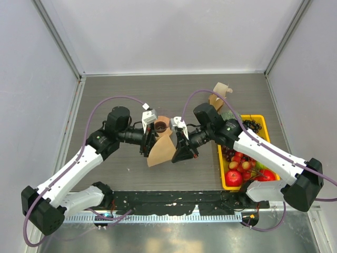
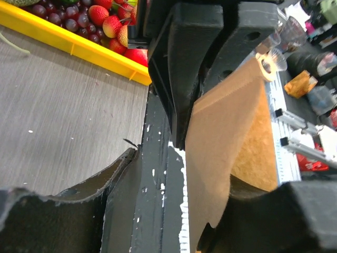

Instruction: Place the coffee filter in the dripper

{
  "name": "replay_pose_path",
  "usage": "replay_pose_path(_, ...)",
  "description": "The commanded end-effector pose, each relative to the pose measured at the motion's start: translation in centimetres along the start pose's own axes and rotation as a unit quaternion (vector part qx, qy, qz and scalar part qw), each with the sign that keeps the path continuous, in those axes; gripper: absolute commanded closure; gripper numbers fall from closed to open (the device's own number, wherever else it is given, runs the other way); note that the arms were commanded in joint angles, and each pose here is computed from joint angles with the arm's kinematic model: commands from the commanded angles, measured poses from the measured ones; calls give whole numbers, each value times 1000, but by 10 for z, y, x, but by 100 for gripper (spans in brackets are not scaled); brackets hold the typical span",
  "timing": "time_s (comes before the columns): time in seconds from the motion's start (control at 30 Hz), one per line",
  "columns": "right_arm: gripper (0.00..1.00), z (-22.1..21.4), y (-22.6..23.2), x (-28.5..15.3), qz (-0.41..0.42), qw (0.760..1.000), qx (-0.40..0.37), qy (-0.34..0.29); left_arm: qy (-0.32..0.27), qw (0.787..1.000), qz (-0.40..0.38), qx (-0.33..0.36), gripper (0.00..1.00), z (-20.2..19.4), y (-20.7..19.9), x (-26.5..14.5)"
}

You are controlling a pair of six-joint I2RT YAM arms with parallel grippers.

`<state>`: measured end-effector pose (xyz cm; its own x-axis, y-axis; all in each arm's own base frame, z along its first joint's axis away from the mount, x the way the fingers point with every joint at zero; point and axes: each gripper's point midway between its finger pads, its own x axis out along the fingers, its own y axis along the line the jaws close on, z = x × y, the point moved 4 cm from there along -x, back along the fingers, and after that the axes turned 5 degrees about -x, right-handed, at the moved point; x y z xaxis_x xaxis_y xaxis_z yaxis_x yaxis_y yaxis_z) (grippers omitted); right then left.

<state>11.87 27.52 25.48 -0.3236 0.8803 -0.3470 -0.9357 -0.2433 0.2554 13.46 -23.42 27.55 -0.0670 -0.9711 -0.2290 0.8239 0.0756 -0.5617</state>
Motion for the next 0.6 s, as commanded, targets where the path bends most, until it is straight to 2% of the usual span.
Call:
replay_pose_path(0.0,95,23,4,-5,-4,999,-40,-22,-28,999,-26,5,53,13,-7,3)
replay_pose_path(0.27,90,29,2,-6,-10,998,-47,-29,-36,999,-36,-19,58,13,-5,8)
replay_pose_path(0.33,77,30,2,-7,-13,998,-49,-30,-39,998,-40,-26,76,15,-5,8)
replay_pose_path(0.37,64,31,3,-9,-21,998,-52,-29,-40,998,-39,-33,80,16,-4,8)
replay_pose_path(0.4,60,31,2,-11,-29,998,-55,-29,-44,998,-37,-37,91,17,-3,6)
replay_pose_path(0.43,52,31,2,-15,-41,997,-61,-30,-50,997,-36,-43,97,18,-2,5)
replay_pose_path(0.53,37,32,-4,-29,-92,992,-84,-25,-72,995,-25,-67,100,23,4,-1)
replay_pose_path(0.57,35,33,-8,-36,-132,986,-96,-16,-76,994,-21,-74,100,24,5,-2)
